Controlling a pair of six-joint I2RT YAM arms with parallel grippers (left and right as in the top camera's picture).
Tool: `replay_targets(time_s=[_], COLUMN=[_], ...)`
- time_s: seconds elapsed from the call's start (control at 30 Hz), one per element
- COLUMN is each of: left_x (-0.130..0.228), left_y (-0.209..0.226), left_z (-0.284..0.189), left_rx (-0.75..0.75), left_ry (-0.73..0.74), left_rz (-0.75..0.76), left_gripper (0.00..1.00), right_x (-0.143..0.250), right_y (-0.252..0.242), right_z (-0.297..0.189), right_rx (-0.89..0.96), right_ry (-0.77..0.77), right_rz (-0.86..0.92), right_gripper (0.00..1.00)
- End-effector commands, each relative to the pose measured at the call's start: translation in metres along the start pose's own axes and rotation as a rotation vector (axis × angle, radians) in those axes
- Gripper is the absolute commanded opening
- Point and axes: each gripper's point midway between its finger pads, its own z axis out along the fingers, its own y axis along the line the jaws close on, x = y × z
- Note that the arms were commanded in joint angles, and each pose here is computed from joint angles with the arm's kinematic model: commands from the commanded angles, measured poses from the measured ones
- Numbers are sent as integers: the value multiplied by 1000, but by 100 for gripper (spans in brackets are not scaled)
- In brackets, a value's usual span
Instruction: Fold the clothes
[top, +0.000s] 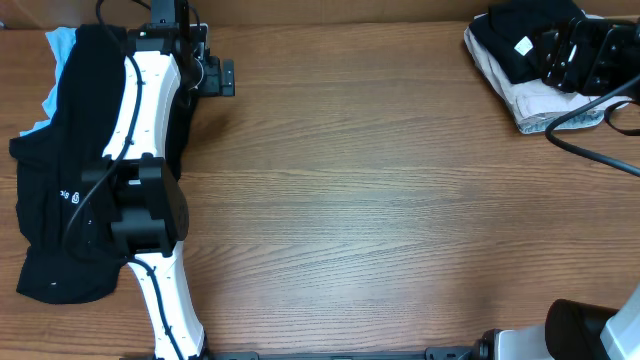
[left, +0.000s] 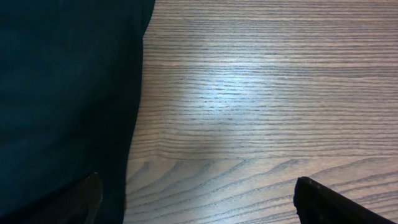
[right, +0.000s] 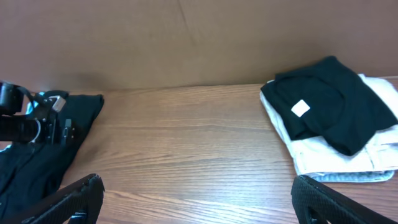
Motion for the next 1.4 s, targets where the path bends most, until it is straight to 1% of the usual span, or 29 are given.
replay_targets(time_s=[0.0,0.3,0.33,0.43,0.6,0.73,0.9,0.97,1.17,1.3,1.37], left_x=[1,1,1,1,1,1,1,1,1,1,1], left_y=[-5,-5,-5,-5,-6,-6,-5,-5,-5,-5,-4], left_z=[1,1,1,1,1,1,1,1,1,1,1], left_rx=[9,9,10,9,10,10,9,9,9,9,9], left_ry=[3,2,3,3,3,3,3,3,3,3,3], left_rz=[-14,-14,-14,-16,-13,-12,-15,-15,-15,-15,-15], left_gripper=[100,100,100,100,100,100,100,100,100,100,100], right_x=[1,35,34,24,-2,5,46,70,158,210,228], right_y=[3,-1,0,12,43,60,63,58,42,34,30], right_z=[3,1,-1,-6,-6,3,20,30,54,59,61], right_rx=[-21,6,6,-39,-99,-125,-160,-165,-175,-197,-202], right_ry=[9,144,140,84,-84,-173,-269,-310,-487,-595,-621], right_rz=[5,59,58,31,-98,-167,-211,-223,-271,-239,-211], right_gripper=[100,100,100,100,100,100,100,100,100,100,100])
